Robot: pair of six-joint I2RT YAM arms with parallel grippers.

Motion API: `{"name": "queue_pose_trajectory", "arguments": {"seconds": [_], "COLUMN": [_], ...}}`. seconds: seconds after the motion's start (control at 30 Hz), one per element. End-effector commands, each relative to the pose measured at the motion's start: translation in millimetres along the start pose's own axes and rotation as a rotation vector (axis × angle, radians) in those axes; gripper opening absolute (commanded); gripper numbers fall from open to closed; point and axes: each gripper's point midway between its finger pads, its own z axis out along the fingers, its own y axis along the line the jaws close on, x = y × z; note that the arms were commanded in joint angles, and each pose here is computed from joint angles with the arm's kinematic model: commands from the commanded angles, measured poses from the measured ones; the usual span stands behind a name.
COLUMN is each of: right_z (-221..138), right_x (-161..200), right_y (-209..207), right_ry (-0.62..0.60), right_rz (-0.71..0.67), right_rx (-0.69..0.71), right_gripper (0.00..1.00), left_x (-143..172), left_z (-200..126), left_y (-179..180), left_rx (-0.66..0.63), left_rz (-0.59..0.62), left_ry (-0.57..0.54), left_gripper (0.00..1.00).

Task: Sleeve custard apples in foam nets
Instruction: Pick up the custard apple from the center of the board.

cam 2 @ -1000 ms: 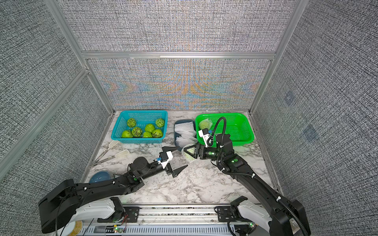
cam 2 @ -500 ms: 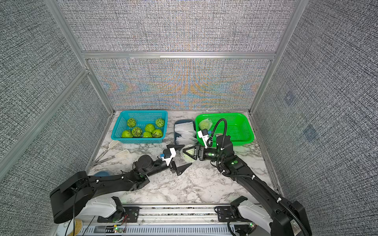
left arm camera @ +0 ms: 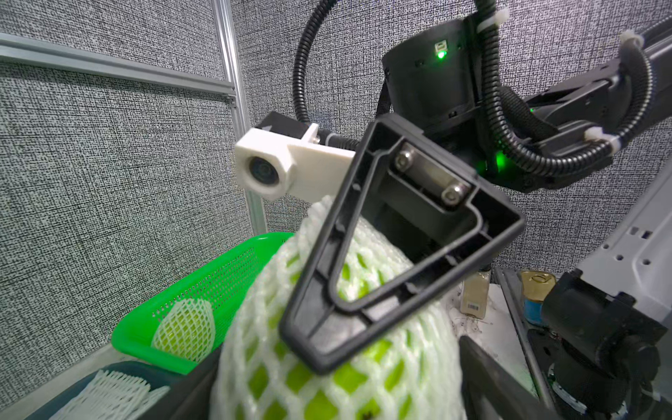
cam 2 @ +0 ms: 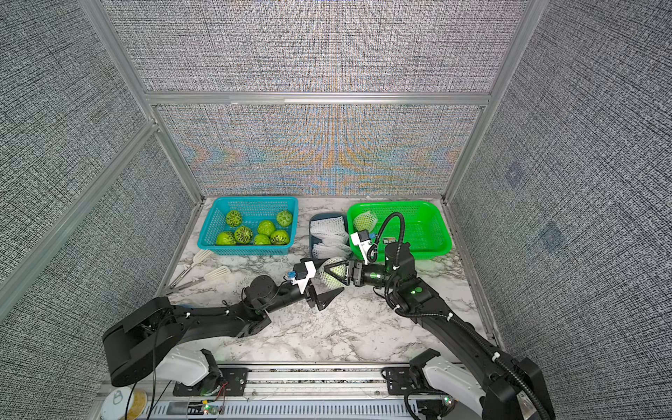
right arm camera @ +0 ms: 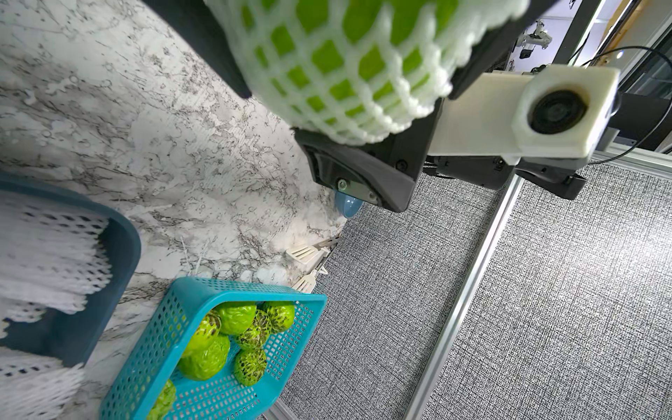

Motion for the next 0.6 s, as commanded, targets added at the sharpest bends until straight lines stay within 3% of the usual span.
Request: {"name": "queue_pose_trajectory", "arguments": {"seconds": [0.0, 0.33, 0.43, 0.57], "right_z": [0.6, 1.1, 1.0, -1.1], "right_x": [-3.3, -2.1, -2.7, -6.2], "right_y": [4.1, 0.8, 1.5, 4.7], "right_ry": [-0.013, -0.017, -0.021, -0.037], "right_rz": [-0.01, 0.0, 0.002, -0.013], "right_rx": [-0.019, -0.015, -0.018, -0.023], "right_gripper": [0.79, 0.79, 0.81, 0.87], "left_x": [-11.2, -10.0, -8.2, -5.7], "left_z": [1.3, 3.0, 3.6, 1.8], "left_y": [-2.2, -4.0, -3.6, -2.7], "left_rx": [0.017, 0.031, 0.03, 0.022], "left_rz": [-0.001, -0.015, -0.02, -0.021], "left_ry": [-0.046, -0.042, -0.03, -0.023], "left_gripper": [0.87, 0.68, 0.58, 0.56]}}
